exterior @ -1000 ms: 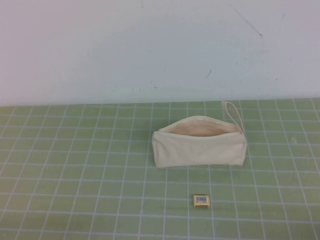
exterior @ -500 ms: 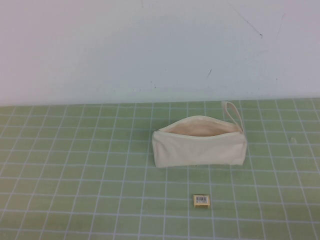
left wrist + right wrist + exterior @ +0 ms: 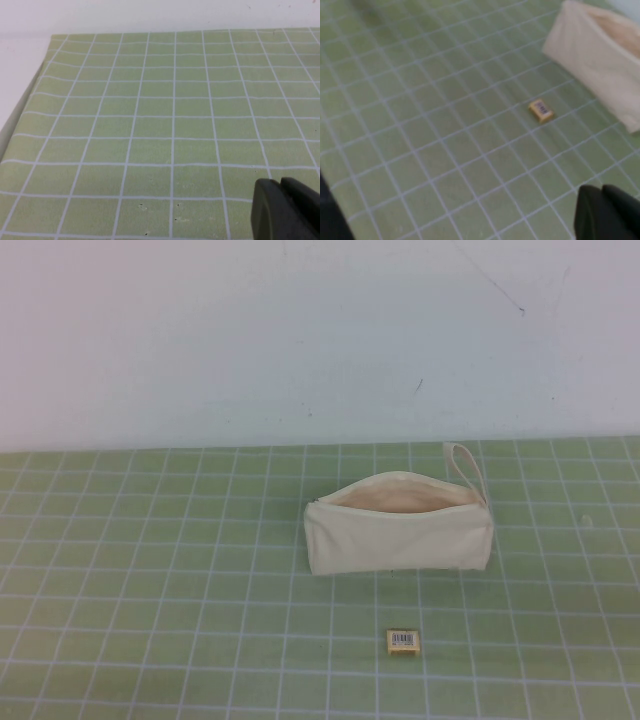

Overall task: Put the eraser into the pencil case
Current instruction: Pick up the eraser from the table

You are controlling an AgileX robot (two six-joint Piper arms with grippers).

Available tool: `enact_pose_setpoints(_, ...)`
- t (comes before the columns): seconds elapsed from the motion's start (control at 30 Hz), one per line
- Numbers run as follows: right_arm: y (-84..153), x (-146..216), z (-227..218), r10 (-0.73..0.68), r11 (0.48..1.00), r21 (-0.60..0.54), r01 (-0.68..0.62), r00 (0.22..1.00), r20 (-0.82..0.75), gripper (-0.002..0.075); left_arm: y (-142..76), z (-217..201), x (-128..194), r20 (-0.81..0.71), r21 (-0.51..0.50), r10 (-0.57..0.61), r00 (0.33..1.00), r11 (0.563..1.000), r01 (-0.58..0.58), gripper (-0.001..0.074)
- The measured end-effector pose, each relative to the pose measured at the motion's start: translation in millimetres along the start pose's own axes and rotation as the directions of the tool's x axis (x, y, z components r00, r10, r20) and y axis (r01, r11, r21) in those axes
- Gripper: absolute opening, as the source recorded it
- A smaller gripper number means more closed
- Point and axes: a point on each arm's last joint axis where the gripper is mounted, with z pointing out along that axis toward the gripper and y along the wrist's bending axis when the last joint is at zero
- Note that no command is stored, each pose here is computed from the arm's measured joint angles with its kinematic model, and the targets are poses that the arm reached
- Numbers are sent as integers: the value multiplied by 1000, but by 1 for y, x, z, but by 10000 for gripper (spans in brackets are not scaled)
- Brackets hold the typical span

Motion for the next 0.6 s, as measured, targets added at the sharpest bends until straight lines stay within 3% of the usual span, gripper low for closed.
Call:
enact_pose_setpoints(0.1,-21,-24,-2,-111,990,-100,103,990,-85,-1,0,0,0,0,0,0,1000,1000,0,-1)
enact_pose_setpoints(0.33,-76,-59,26,-240,963,-180,199,941,-240,-1,0,0,0,0,0,0,1000,1000,0,-1)
enact_pose_setpoints(0.6,-89,-90,100,-386,906,-331,262,833,-397,-1,0,0,0,0,0,0,1000,1000,0,-1)
